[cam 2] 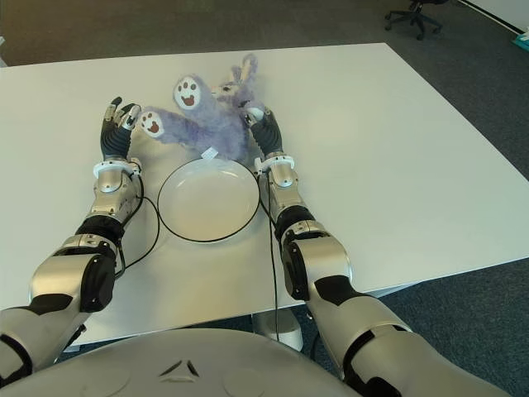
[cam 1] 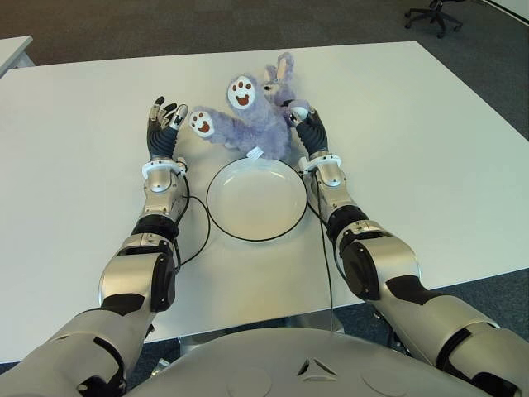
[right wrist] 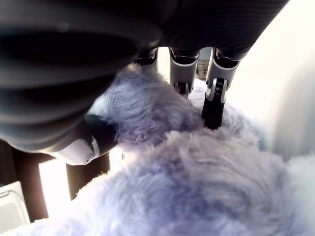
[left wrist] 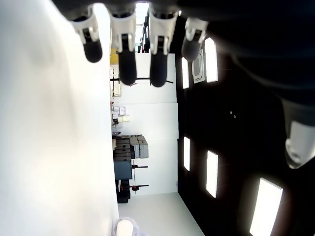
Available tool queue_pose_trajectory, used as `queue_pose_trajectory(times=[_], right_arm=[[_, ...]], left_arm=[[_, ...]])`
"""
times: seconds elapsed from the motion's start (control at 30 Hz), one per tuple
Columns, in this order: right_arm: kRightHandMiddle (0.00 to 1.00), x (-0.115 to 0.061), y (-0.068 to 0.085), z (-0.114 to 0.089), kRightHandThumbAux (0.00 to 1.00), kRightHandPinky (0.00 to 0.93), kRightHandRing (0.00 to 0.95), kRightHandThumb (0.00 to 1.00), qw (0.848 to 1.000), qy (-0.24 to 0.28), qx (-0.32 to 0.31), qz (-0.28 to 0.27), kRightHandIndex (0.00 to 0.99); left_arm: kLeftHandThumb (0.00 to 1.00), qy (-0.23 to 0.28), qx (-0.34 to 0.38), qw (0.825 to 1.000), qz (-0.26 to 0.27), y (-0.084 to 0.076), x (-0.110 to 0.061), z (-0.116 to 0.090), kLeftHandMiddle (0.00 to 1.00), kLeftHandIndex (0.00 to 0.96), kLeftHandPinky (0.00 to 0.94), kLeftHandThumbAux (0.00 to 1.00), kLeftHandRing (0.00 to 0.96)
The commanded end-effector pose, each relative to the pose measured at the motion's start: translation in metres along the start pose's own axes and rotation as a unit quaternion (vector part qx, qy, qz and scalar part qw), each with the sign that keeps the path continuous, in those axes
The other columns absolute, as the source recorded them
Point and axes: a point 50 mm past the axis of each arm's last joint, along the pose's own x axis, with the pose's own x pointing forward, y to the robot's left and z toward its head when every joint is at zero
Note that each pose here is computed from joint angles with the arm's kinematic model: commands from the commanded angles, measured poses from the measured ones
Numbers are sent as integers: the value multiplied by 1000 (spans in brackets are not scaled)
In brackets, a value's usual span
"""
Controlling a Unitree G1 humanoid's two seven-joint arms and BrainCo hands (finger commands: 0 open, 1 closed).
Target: Put the doll into the plate.
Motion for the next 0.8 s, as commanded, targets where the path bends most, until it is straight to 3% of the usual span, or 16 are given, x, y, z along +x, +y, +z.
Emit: queue_pose_trajectory(times=[0.03,0.17,0.8], right_arm=[[467,-24,6,-37,658,433,488,945,997,77,19,-11,404],[447,-24,5,-37,666,486,471,998,997,77,18,-17,397],[473,-23,3,-37,663,473,494,1000,996,83,-4,-29,390]], left_arm=[[0,113,5,994,0,2,-32,-53,180,84,54,471,150],[0,114,5,994,0,2,-32,-53,177,80,65,468,149],[0,114,3,993,0,2,-32,-52,169,85,51,467,135]])
